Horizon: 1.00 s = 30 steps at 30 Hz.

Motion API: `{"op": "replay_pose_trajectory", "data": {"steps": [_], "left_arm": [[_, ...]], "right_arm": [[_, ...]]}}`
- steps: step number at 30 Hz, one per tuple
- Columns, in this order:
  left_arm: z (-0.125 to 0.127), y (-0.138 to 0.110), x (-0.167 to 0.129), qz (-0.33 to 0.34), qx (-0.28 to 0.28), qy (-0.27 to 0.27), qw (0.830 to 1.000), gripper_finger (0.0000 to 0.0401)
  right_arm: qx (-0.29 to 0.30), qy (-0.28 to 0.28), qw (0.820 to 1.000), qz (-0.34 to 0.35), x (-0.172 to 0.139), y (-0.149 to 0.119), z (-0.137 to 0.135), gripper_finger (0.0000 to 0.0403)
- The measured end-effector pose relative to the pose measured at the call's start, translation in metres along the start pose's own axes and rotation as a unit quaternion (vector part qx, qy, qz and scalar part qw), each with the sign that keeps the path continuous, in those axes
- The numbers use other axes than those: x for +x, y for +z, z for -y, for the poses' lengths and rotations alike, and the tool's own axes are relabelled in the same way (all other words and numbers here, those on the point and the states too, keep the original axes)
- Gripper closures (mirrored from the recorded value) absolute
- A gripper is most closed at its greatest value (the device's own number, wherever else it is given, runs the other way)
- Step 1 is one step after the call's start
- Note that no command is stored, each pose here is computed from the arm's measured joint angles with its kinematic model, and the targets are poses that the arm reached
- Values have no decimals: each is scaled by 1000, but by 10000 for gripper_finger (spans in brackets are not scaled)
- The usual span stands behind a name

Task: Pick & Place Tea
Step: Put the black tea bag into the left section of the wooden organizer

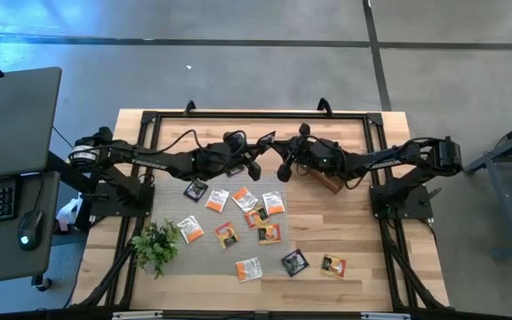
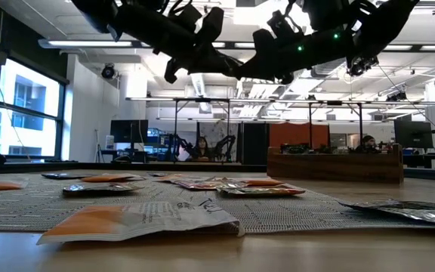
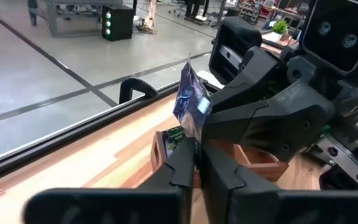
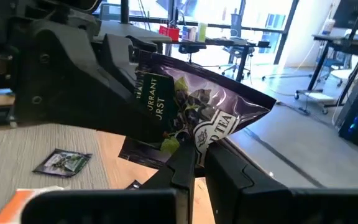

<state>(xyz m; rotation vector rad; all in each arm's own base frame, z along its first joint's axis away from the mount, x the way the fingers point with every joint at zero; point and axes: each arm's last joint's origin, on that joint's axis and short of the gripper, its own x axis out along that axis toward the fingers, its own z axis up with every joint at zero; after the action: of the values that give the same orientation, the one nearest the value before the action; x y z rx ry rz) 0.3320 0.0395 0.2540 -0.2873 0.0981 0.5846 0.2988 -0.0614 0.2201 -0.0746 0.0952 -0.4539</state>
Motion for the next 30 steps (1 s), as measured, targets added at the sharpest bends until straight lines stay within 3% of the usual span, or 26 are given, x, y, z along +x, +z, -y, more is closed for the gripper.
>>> {"op": "replay_pose_trajectory", "data": {"steps": [5, 14, 18, 20, 23, 26, 30], "left_arm": [[-1, -2, 0, -10, 7, 4, 1000, 394], [-3, -8, 0, -40, 24, 15, 999, 400], [-6, -6, -7, -77, 60, 21, 995, 400], [-6, -8, -11, -132, 79, -4, 988, 400], [-1, -3, -15, -207, 90, -66, 972, 401], [2, 0, -19, -254, 95, -121, 955, 401], [6, -5, -14, -259, 97, -148, 949, 401]], "right_arm": [[-21, 5, 1000, -6, 0, -1, 0, 358], [-64, 8, 996, -61, -1, -11, 0, 290], [-83, 6, 993, -85, -6, -10, 2, 258], [-85, 5, 993, -85, -9, -7, 3, 245], [-76, 46, 993, -76, -13, -1, 2, 231], [-50, 137, 987, -60, -15, 2, -1, 223], [-7, 248, 967, -55, -16, 2, -4, 222]]}}
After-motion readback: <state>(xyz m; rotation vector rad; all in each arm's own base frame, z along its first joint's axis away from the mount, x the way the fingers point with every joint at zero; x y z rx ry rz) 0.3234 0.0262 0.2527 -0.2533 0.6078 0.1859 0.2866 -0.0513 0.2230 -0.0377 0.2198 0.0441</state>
